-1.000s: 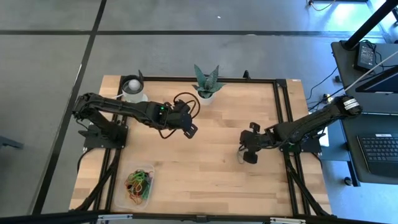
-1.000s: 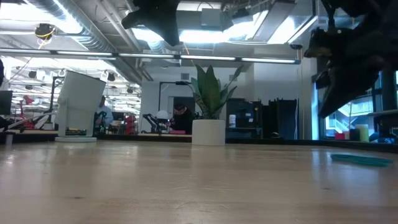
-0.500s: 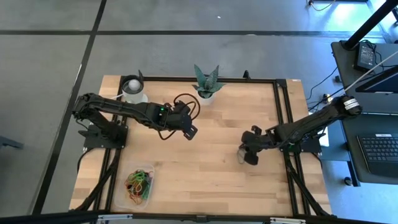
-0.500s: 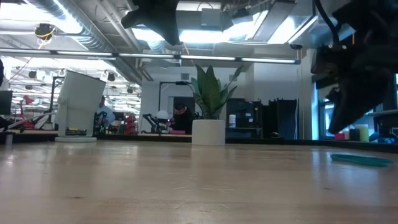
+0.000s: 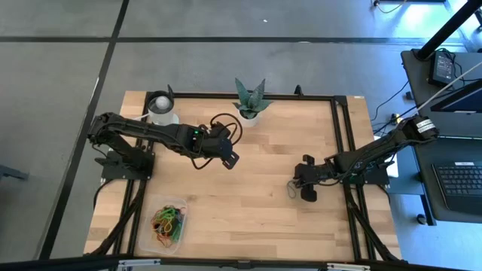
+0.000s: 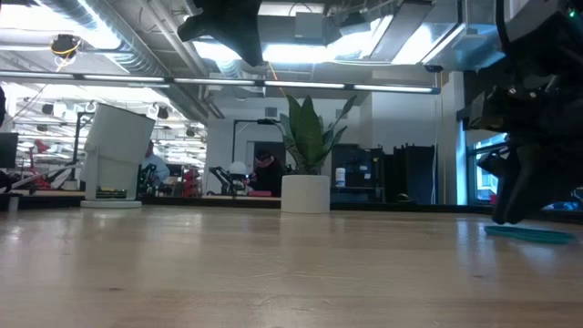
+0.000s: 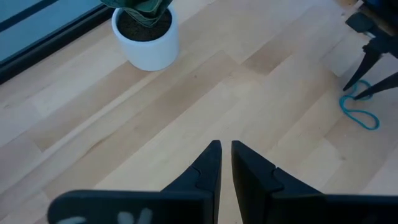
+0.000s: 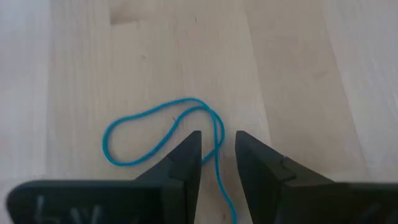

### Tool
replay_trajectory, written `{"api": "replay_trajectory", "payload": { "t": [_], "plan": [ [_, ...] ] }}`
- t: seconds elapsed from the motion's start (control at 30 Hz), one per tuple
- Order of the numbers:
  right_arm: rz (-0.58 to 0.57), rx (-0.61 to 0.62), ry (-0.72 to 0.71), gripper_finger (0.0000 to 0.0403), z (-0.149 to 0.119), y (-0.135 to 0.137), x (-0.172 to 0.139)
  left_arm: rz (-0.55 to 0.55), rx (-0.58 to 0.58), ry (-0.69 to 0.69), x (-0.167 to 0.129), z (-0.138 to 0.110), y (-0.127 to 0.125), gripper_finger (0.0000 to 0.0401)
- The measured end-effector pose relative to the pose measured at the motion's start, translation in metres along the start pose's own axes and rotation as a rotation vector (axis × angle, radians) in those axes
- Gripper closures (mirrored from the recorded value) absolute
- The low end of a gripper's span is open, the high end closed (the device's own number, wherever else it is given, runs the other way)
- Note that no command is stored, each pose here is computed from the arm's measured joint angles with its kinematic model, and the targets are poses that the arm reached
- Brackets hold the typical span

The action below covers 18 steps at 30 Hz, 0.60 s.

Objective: Pick and place rubber bands into bin
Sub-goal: Put the blue rubber band into the transparent bin

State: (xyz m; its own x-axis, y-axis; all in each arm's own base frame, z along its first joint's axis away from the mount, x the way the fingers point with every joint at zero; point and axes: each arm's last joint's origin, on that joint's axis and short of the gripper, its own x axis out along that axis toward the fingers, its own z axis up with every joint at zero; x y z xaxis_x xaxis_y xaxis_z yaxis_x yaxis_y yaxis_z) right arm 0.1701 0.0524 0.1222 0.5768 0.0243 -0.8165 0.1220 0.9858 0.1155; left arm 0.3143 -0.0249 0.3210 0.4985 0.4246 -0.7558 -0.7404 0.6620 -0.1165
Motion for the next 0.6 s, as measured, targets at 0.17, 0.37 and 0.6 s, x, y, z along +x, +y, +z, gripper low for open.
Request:
{"api": "replay_trajectory", "payload": {
  "t": [0.17,0.37,0.6],
  "plan": [
    [-0.007,-0.006,0.016,0.0319,-0.0058,-0.0023,0.0017,0.000,-0.008,0.000,0.0000,0.0000,0.0000,0.0370],
    [-0.012,-0.083,0.018,0.0336,-0.0088,-0.0035,0.0035,0.007,-0.010,-0.009,0.0001,0.0002,0.0002,0.0370],
    [-0.031,-0.098,0.033,0.0370,-0.0096,-0.0031,0.0096,0.007,-0.035,-0.009,0.0001,0.0002,0.0002,0.0370]
  ]
}}
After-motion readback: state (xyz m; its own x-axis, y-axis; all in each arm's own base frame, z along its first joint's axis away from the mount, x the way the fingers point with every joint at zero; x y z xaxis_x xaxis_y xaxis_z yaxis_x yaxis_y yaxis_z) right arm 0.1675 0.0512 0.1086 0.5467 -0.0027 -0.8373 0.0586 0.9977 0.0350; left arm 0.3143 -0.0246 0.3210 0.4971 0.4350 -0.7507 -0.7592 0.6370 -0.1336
